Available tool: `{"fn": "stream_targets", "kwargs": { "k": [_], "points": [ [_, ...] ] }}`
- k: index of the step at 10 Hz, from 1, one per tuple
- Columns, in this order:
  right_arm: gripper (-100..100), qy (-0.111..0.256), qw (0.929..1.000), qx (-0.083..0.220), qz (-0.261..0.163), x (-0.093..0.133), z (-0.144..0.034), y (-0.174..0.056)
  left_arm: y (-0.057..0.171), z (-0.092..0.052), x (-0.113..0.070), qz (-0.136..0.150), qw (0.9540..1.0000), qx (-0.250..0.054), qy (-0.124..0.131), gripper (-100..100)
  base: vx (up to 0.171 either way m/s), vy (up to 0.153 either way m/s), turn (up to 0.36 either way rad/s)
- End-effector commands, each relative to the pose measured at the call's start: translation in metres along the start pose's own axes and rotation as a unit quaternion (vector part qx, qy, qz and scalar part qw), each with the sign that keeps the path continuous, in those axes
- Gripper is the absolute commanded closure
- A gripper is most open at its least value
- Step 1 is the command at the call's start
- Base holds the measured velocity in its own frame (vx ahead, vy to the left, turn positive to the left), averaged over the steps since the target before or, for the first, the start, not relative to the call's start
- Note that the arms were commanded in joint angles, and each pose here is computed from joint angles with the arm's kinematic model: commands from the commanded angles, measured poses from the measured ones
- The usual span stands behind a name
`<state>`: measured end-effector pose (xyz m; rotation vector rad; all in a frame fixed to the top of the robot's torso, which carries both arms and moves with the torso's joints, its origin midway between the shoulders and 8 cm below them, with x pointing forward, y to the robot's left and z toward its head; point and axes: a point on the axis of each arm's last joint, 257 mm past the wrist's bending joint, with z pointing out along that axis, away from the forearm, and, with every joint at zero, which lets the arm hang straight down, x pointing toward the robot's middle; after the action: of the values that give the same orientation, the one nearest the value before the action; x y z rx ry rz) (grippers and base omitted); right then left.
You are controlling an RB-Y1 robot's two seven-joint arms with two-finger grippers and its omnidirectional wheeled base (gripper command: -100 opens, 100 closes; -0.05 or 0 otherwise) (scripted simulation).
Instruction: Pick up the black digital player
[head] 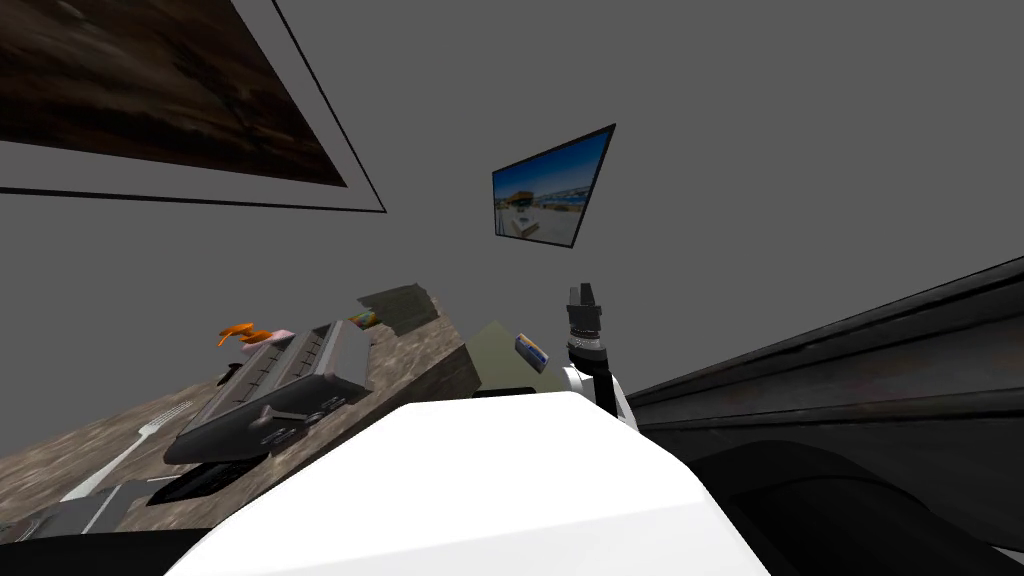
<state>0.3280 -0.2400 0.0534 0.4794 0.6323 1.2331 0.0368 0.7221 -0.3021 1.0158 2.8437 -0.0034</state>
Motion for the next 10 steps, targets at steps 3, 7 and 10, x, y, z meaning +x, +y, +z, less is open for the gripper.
{"fn": "stream_targets", "kwargs": {
  "k": [3, 7, 10],
  "points": [
    [0, 0.000, 1.0000, 0.000, 0.000, 0.000, 0.000, 0.000, -0.010, -0.015, 0.028, -0.011, 0.9995, 0.011, 0.029, -100, 0.051, -0.022, -0.070],
    [0, 0.000, 1.0000, 0.000, 0.000, 0.000, 0.000, 0.000, -0.016, -0.028, 0.046, -0.019, 0.9985, 0.018, 0.048, -100, 0.085, -0.037, -0.060],
    [0, 0.000, 1.0000, 0.000, 0.000, 0.000, 0.000, 0.000, -0.019, -0.029, 0.049, -0.021, 0.9983, 0.020, 0.051, 0, 0.001, -0.003, 0.003]
  ]
}}
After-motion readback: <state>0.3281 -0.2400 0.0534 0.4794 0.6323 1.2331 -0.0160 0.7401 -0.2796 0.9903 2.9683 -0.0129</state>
